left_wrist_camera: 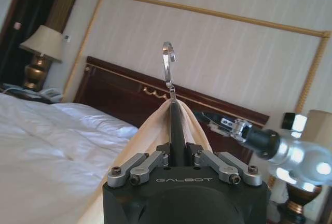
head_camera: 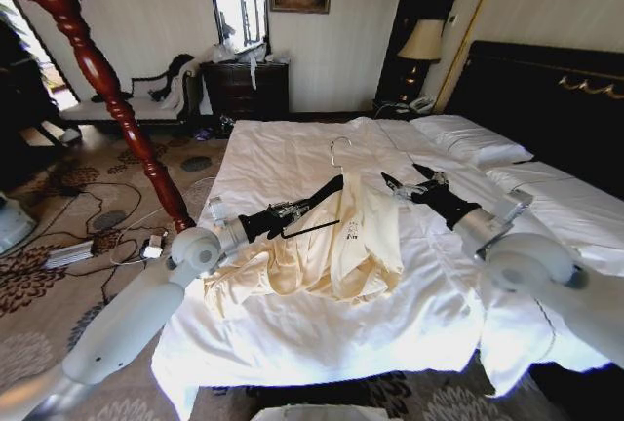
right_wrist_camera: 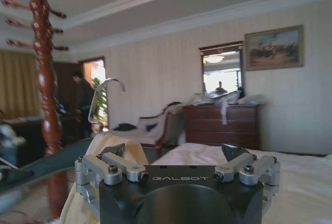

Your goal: Pick up the clothes from the bed and hang them on the clothes hanger.

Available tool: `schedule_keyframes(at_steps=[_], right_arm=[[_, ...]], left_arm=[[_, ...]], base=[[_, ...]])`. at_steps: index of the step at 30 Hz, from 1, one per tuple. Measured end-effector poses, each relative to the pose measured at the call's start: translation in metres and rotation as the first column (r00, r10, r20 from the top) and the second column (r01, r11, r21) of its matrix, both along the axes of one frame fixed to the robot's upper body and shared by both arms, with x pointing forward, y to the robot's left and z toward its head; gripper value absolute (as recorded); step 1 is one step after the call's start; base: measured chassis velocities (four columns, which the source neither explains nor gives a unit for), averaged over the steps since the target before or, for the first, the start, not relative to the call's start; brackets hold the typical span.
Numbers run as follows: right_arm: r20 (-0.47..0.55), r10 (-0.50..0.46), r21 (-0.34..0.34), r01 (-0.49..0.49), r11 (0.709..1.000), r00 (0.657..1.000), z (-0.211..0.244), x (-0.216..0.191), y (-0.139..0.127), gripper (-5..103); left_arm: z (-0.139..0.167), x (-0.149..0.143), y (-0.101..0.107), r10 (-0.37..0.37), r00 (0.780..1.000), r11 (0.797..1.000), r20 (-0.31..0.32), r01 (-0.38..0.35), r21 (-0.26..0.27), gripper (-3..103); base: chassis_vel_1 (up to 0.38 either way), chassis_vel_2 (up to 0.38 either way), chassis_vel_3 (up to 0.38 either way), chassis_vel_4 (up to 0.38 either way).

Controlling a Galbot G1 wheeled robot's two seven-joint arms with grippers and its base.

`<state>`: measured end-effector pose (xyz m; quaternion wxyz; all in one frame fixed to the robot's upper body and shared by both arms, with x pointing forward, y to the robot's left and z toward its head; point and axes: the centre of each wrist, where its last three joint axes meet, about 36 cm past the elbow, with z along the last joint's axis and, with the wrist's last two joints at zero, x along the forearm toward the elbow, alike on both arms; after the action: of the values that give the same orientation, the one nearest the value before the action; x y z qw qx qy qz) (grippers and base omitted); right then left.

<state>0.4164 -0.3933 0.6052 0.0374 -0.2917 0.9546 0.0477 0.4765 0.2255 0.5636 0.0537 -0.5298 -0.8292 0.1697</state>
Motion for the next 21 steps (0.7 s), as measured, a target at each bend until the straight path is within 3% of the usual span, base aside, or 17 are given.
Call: schedule_keyframes(at_steps=[1,4,7,11,12,14,21], right_arm=[[0.000,0.000,0.000,0.000,1.000,1.000,0.000,0.000,0.000,100],[0.014,0.020,0.084,-0.021,0.996,1.000,-0.002,0.018,-0.027,100],[0.038,0.050,0.092,-0.054,0.994,0.998,-0.004,0.026,-0.047,100],[0.051,0.214,-0.003,-0.214,0.977,0.976,-0.012,0.038,-0.098,100],[0.051,0.214,-0.003,-0.214,0.977,0.976,-0.012,0.038,-0.098,100],[0.023,0.254,-0.061,-0.252,0.966,0.967,-0.015,0.041,-0.124,100],[-0.052,0.315,-0.167,-0.319,0.933,0.948,-0.014,0.043,-0.143,100]], left_arm=[[0.000,0.000,0.000,0.000,1.000,1.000,0.000,0.000,0.000,15],[-0.001,-0.002,-0.003,-0.010,1.000,1.000,0.001,0.010,0.002,15],[-0.002,-0.004,-0.003,-0.011,1.000,1.000,-0.001,0.011,0.006,15],[-0.001,-0.009,-0.002,-0.017,1.000,1.000,0.004,0.017,0.016,15],[-0.001,-0.009,-0.002,-0.017,1.000,1.000,0.004,0.017,0.016,15],[0.000,-0.012,-0.003,-0.024,1.000,1.000,0.010,0.024,0.018,15],[0.002,-0.019,-0.006,-0.071,0.996,0.997,0.051,0.069,0.040,15]], base=[[0.000,0.000,0.000,0.000],[0.000,0.000,0.000,0.000],[0.000,0.000,0.000,0.000],[0.000,0.000,0.000,0.000],[0.000,0.000,0.000,0.000],[0.000,0.000,0.000,0.000],[0.000,0.000,0.000,0.000]])
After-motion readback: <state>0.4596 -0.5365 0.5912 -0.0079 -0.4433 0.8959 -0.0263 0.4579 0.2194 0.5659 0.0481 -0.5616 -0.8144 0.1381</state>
